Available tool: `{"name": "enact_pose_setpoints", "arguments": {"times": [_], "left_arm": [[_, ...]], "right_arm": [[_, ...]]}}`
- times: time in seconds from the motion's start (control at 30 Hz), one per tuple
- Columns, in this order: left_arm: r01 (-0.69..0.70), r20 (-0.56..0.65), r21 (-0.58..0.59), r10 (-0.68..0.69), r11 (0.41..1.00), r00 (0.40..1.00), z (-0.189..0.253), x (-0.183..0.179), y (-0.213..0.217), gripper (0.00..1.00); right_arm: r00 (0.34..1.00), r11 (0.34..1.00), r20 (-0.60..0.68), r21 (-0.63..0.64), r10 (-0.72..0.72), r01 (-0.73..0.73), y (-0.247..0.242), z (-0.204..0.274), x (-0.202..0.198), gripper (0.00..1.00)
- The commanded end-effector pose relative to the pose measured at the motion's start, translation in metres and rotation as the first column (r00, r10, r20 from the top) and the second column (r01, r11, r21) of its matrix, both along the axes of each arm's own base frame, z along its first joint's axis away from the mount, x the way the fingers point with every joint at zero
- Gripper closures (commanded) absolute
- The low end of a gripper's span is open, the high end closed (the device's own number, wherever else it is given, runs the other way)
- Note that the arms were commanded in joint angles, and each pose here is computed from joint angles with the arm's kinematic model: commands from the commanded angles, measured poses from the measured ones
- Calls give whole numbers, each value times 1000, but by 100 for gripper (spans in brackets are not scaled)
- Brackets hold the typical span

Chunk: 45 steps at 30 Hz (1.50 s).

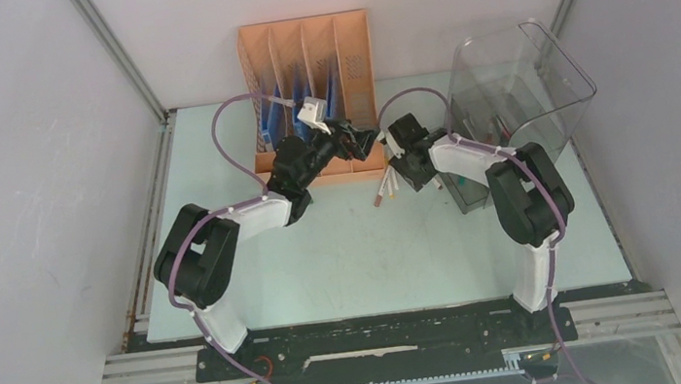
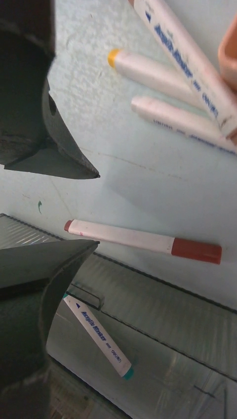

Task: Organize the desk
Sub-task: Pick up the stationery from the center of the board.

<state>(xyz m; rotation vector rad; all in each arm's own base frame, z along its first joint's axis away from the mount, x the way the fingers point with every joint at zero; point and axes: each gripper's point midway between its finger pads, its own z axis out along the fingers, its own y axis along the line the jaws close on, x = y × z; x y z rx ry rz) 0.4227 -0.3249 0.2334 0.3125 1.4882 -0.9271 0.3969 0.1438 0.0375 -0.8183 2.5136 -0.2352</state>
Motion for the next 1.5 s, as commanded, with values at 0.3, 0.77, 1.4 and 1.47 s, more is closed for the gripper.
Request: {"name": "enact_pose_setpoints", "arguments": {"times": [0.3,0.77,1.4,1.47], "left_arm": [[13,71,-32,-11,999,997,26,-3,3,1],[10,71,-32,-8,999,997,26,-3,4,1],[14,77,-37,-11,999,997,28,-5,8,1],[12,76,-40,-9,999,997,28,-4,9,1]], "right_arm": [[995,995,-97,92,-23,32,5,-20,-10,48],[992,988,-119,157,28,-9,22,-7,-17,58],[999,996,0,85,-33,32,-2,27,21,51],[999,994,2,99,-38,37,0,30,31,51]]}}
